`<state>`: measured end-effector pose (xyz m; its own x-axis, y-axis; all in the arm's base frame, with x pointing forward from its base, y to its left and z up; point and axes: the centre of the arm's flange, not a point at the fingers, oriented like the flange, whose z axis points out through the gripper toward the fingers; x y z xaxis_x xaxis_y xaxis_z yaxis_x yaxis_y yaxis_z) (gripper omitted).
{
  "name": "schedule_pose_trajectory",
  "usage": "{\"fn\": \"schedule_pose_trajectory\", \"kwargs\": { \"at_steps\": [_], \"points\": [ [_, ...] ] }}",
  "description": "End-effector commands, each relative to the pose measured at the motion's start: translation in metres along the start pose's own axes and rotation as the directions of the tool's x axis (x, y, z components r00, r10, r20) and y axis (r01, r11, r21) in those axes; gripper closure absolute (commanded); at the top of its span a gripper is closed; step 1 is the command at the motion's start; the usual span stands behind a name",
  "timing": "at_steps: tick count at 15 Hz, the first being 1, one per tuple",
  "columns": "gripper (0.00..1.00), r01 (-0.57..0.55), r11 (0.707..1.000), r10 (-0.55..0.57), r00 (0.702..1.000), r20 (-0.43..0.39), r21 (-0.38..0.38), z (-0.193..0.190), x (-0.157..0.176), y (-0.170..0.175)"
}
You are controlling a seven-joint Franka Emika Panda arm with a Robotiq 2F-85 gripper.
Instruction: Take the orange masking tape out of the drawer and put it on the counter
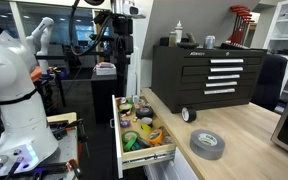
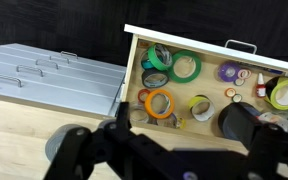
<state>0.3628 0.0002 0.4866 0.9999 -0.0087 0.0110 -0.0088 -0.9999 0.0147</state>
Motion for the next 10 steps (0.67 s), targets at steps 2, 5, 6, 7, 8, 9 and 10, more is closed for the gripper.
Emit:
{"fn": "schedule_pose_trajectory", "kwargs": {
  "at_steps": [2,5,6,7,8,9,10],
  "points": [
    [0.00,0.000,1.000,0.000,1.000,0.000,0.000,0.0000,0.0000,0.0000],
    [0.00,0.000,1.000,0.000,1.000,0.000,0.000,0.0000,0.0000,0.0000],
    [0.00,0.000,1.000,0.000,1.000,0.000,0.000,0.0000,0.0000,0.0000],
    [0.00,0.000,1.000,0.000,1.000,0.000,0.000,0.0000,0.0000,0.0000],
    [0.00,0.000,1.000,0.000,1.000,0.000,0.000,0.0000,0.0000,0.0000],
    [0.00,0.000,1.000,0.000,1.000,0.000,0.000,0.0000,0.0000,0.0000],
    [0.00,0.000,1.000,0.000,1.000,0.000,0.000,0.0000,0.0000,0.0000]
  ]
}}
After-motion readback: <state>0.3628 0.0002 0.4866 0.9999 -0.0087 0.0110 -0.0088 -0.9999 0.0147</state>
